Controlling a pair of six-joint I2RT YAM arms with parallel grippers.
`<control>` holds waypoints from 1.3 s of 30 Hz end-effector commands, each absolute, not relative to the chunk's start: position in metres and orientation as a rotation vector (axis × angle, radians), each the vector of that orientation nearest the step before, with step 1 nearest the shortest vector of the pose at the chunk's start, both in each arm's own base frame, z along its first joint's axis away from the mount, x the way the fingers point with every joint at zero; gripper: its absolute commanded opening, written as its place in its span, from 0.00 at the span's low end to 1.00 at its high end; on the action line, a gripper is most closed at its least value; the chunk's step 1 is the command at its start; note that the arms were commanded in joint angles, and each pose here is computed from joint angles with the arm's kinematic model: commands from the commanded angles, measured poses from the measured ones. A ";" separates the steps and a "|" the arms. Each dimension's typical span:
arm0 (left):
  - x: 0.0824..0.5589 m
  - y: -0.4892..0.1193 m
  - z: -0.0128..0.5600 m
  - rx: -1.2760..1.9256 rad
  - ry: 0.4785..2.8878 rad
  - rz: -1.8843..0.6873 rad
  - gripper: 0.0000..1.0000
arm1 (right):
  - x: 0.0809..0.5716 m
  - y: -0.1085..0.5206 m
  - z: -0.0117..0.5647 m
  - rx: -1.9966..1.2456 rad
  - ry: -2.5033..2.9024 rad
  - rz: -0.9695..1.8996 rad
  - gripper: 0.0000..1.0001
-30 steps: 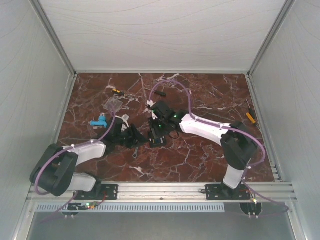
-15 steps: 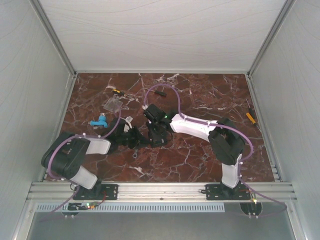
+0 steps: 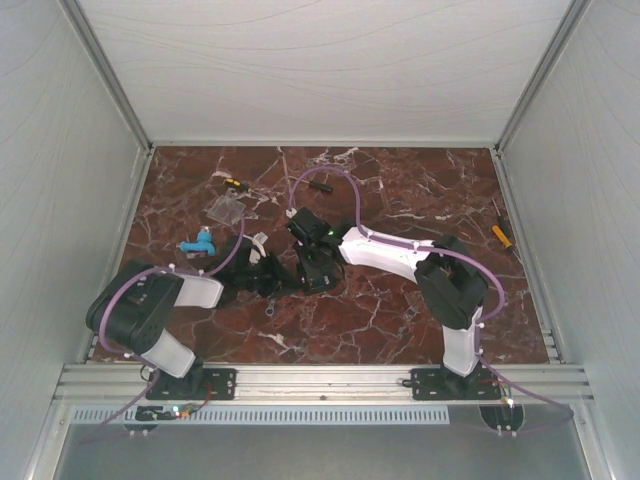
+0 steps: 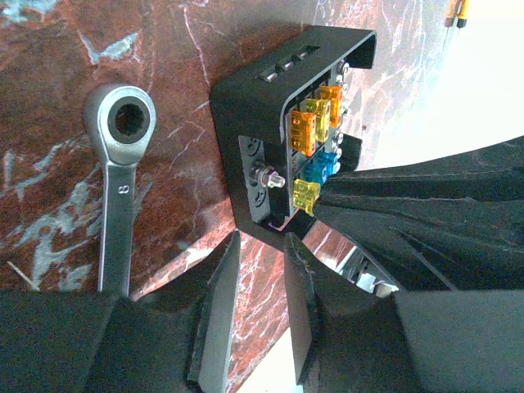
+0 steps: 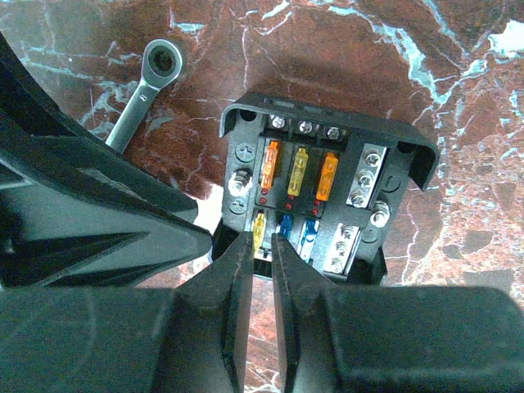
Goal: Snap on the fuse box
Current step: Install the fuse at the fuse box base.
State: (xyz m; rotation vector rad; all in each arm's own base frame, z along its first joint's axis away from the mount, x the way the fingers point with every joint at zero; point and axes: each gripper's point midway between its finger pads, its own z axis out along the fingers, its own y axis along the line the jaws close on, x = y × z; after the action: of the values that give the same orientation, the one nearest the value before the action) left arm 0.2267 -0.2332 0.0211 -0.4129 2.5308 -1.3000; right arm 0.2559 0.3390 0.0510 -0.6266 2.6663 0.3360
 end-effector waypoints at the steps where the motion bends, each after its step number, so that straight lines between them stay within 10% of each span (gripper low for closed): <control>1: 0.236 -0.241 0.029 -0.379 2.491 -1.325 0.28 | 0.260 0.344 0.050 -0.626 2.658 0.315 0.11; 39: 0.239 -0.237 0.038 -0.459 2.438 -1.309 0.29 | 0.232 0.304 -0.011 -0.839 2.833 0.052 0.00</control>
State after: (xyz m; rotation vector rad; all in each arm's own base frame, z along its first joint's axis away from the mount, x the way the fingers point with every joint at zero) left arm 0.2213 -0.2446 0.0232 -0.4320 2.5342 -1.3087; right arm 0.2563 0.3401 0.0446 -0.7175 2.6857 0.2727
